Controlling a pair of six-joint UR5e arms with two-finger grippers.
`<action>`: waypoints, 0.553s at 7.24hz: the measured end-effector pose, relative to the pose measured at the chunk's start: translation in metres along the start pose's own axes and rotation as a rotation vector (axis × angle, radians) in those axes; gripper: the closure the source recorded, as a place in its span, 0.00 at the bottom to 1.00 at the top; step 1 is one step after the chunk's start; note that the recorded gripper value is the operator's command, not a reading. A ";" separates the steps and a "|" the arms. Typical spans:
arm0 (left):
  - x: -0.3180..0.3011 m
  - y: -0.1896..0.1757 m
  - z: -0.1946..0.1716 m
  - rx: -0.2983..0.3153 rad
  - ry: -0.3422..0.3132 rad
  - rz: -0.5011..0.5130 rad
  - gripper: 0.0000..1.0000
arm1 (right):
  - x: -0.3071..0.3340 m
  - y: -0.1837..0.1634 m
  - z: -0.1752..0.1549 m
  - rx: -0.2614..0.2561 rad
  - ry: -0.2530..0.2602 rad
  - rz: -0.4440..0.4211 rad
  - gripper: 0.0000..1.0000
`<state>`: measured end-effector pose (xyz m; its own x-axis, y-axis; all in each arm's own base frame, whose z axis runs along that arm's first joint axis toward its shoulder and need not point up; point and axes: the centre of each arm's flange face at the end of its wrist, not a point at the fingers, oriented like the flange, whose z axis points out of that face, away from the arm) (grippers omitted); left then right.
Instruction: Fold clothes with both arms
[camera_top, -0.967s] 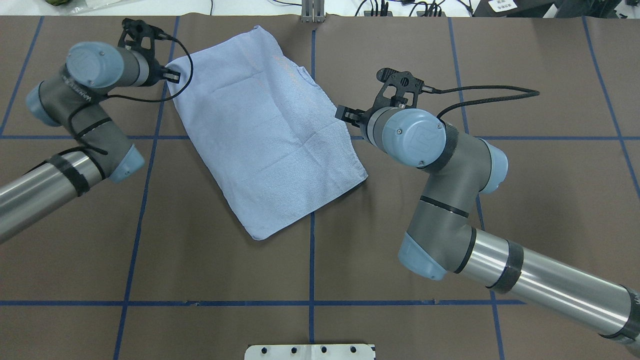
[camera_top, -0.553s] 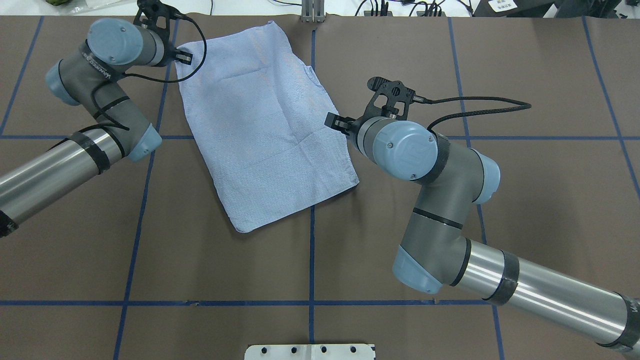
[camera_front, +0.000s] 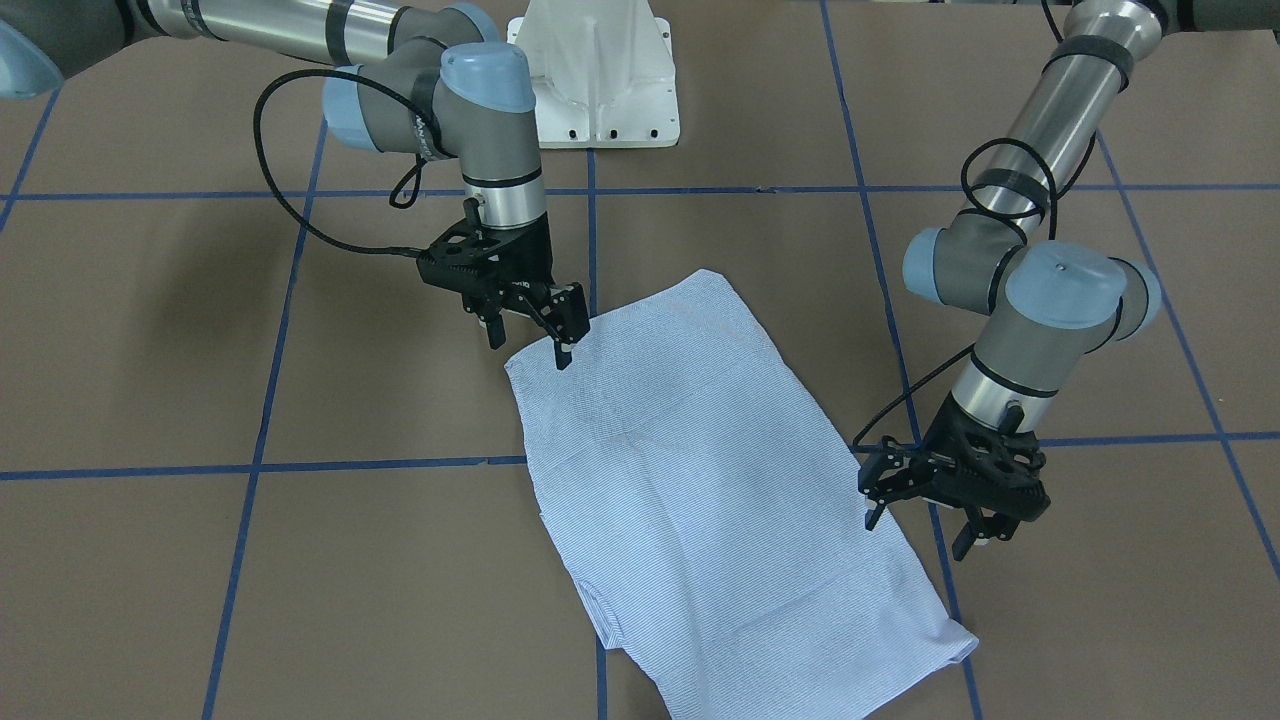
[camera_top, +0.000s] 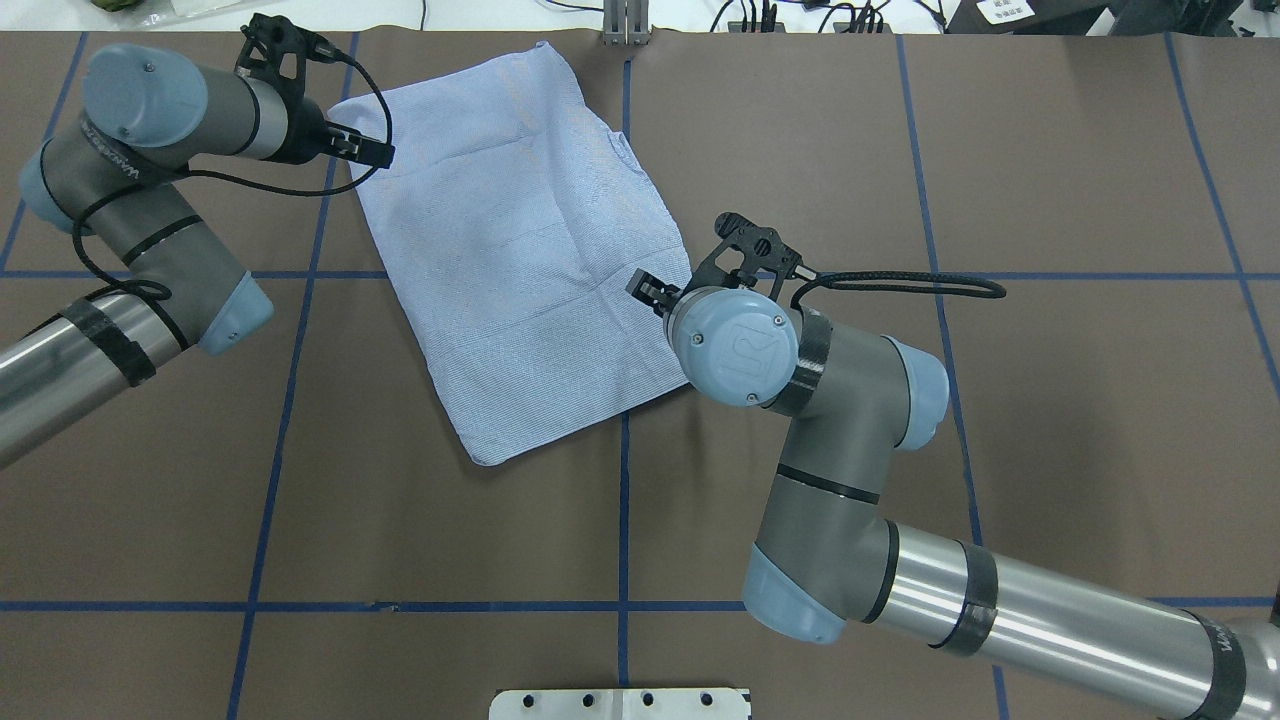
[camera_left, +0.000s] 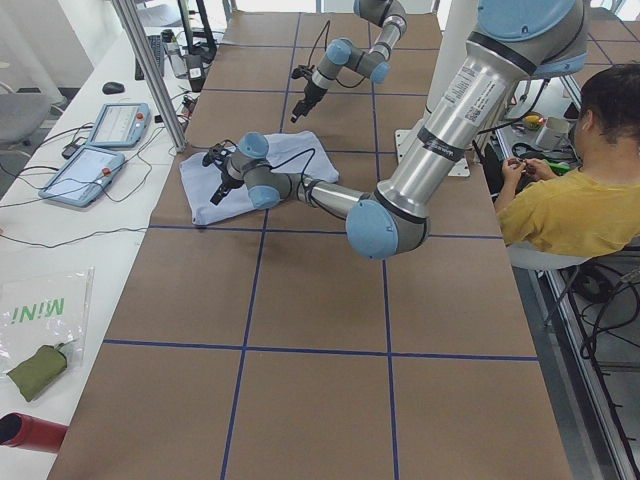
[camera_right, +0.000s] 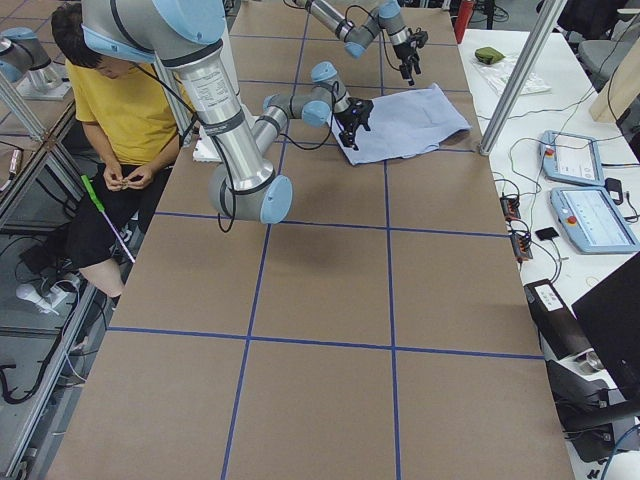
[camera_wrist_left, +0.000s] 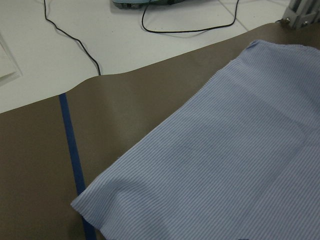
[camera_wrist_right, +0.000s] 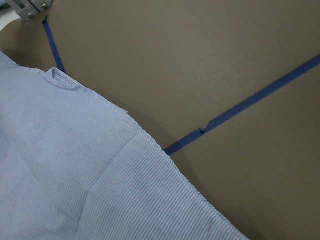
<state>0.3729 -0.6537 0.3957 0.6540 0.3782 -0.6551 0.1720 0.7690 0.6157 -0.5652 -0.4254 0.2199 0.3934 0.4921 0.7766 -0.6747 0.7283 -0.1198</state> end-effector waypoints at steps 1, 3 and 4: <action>0.001 0.002 -0.001 -0.001 0.005 -0.006 0.00 | 0.001 0.016 0.002 -0.012 0.021 0.044 0.05; 0.001 0.003 -0.002 -0.002 0.007 -0.009 0.00 | -0.003 0.038 0.015 -0.018 0.051 0.078 0.11; 0.001 0.004 -0.002 -0.001 0.008 -0.010 0.00 | -0.006 0.043 0.023 -0.014 0.063 0.083 0.14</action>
<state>0.3724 -0.6492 0.3966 0.6466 0.3745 -0.6645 0.1775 0.7734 0.6086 -0.6112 -0.4077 0.2237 0.3751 0.5799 0.7232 -0.6983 0.6898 -0.1910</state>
